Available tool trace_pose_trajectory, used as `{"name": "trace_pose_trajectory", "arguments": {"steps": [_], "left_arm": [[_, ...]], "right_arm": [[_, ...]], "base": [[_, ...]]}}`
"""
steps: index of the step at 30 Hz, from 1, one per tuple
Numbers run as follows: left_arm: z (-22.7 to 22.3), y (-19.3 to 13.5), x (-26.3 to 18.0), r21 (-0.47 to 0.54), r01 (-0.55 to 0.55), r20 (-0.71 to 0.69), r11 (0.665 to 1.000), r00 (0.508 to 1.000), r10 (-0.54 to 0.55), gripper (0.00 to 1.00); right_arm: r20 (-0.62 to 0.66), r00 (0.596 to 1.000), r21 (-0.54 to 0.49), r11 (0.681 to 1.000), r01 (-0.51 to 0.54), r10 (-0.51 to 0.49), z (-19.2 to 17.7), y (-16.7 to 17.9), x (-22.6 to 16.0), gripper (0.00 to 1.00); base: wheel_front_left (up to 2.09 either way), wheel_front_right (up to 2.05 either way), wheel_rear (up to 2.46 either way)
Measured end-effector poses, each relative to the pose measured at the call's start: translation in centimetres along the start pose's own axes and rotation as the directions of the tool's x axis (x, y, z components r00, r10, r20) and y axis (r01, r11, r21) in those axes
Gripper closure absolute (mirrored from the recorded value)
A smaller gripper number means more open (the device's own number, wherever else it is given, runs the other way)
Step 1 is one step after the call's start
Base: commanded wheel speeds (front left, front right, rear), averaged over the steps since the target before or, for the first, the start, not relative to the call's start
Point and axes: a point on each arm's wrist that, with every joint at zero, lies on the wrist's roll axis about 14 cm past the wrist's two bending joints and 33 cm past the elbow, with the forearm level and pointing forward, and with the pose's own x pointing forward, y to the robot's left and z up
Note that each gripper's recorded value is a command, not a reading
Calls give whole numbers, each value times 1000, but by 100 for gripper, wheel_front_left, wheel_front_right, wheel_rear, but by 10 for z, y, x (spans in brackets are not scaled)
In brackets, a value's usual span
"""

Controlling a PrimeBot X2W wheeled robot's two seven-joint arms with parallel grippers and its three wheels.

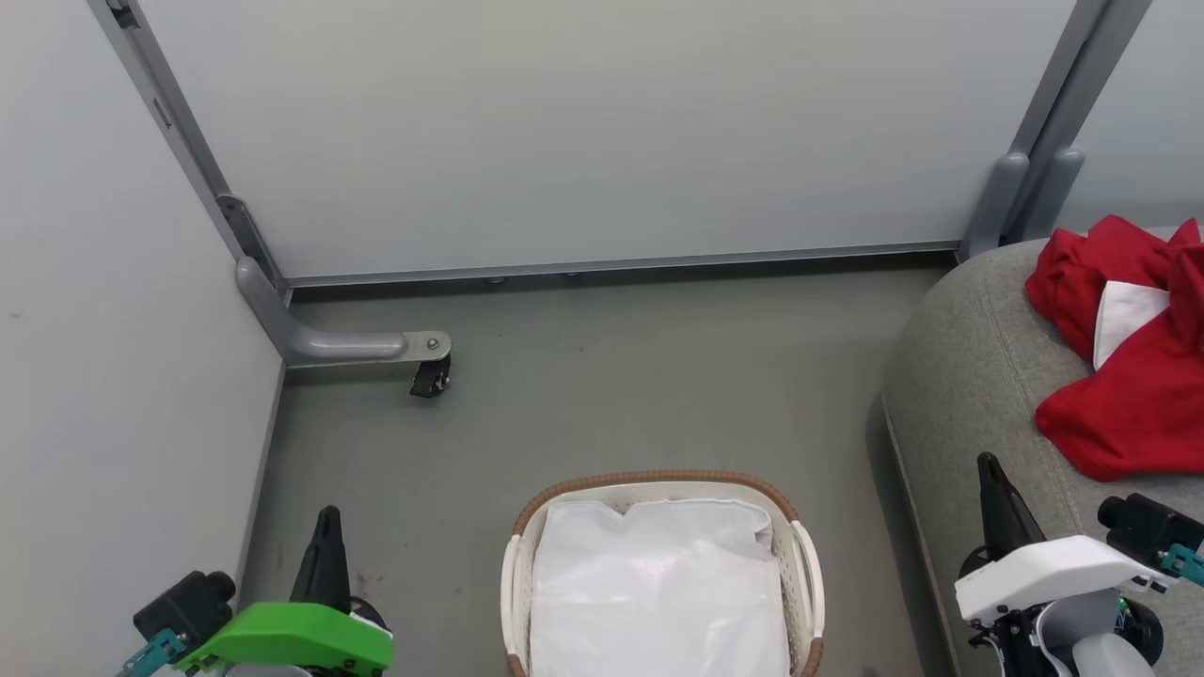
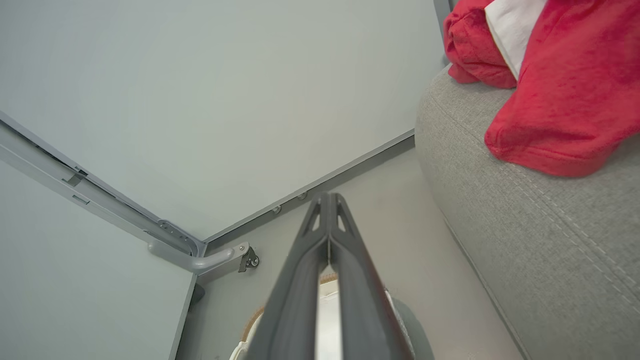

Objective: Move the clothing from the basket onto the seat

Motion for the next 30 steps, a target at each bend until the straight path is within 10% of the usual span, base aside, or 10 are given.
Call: {"name": "trace_pose_trajectory", "arguments": {"steps": [30], "left_arm": [[22,0,10,-340,6,25,940,1000,2,100]], "right_arm": [[-5,1000,387,922,16,-15,9,-2,0,100]], "base": [[0,0,0]]}}
